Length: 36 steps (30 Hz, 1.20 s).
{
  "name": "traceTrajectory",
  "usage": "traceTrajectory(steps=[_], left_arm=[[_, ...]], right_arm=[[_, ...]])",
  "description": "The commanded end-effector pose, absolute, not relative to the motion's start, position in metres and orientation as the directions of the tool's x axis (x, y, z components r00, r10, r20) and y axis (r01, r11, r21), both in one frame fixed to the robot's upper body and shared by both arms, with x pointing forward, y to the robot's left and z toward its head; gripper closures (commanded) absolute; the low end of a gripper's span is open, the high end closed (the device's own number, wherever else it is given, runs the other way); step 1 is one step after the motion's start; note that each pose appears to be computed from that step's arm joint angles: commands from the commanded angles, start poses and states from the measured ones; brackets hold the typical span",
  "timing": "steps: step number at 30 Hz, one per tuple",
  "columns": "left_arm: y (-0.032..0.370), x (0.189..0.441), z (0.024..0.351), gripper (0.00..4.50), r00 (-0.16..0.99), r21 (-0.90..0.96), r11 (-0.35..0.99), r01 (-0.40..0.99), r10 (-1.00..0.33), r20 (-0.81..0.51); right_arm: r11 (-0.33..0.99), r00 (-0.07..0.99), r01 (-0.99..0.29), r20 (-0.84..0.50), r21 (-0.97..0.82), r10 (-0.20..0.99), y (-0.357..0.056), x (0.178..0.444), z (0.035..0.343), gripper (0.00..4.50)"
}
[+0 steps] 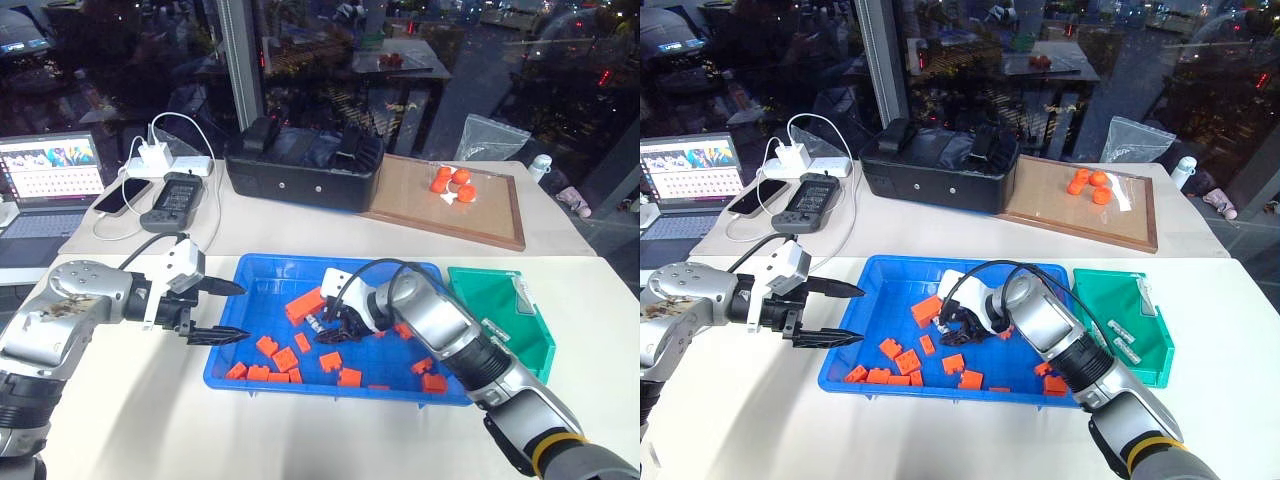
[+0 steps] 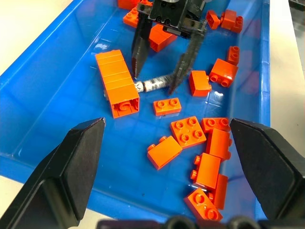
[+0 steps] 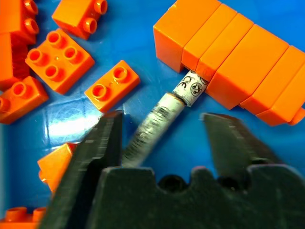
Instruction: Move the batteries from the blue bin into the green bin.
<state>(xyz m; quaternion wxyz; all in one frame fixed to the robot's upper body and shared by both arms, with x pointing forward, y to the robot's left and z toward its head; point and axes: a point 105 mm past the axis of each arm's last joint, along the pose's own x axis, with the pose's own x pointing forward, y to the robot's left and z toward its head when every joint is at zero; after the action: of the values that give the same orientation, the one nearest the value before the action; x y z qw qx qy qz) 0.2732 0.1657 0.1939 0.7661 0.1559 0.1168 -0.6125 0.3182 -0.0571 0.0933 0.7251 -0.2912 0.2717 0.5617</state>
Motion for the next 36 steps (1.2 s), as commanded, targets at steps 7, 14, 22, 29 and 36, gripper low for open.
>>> traceTrajectory(steps=[7,14,22,29,36], left_arm=[[0.147,0.281,0.200,0.00,0.145,0.111,0.115,0.987,-0.938,-0.315],[0.139,0.287,0.194,0.00,0.104,0.109,0.073,0.991,-0.944,-0.313],[0.139,0.290,0.190,0.00,0.102,0.111,0.069,0.991,-0.938,-0.332],[0.147,0.291,0.187,0.00,0.138,0.117,0.101,0.988,-0.921,-0.364],[0.160,0.300,0.179,0.00,0.236,0.144,0.193,0.971,-0.875,-0.423]], right_arm=[[0.379,0.487,-0.872,-0.615,-0.309,0.620,-0.132,0.328,0.208,4.26],[0.576,0.654,-0.720,-0.655,-0.388,0.377,-0.233,0.322,0.227,4.26],[0.577,0.614,-0.705,-0.762,-0.412,0.207,-0.260,0.309,0.166,4.26],[0.597,0.641,-0.680,-0.740,-0.427,0.201,-0.265,0.316,0.170,2.33],[0.463,0.668,-0.734,-0.650,-0.497,0.362,-0.209,0.330,0.220,0.02]])
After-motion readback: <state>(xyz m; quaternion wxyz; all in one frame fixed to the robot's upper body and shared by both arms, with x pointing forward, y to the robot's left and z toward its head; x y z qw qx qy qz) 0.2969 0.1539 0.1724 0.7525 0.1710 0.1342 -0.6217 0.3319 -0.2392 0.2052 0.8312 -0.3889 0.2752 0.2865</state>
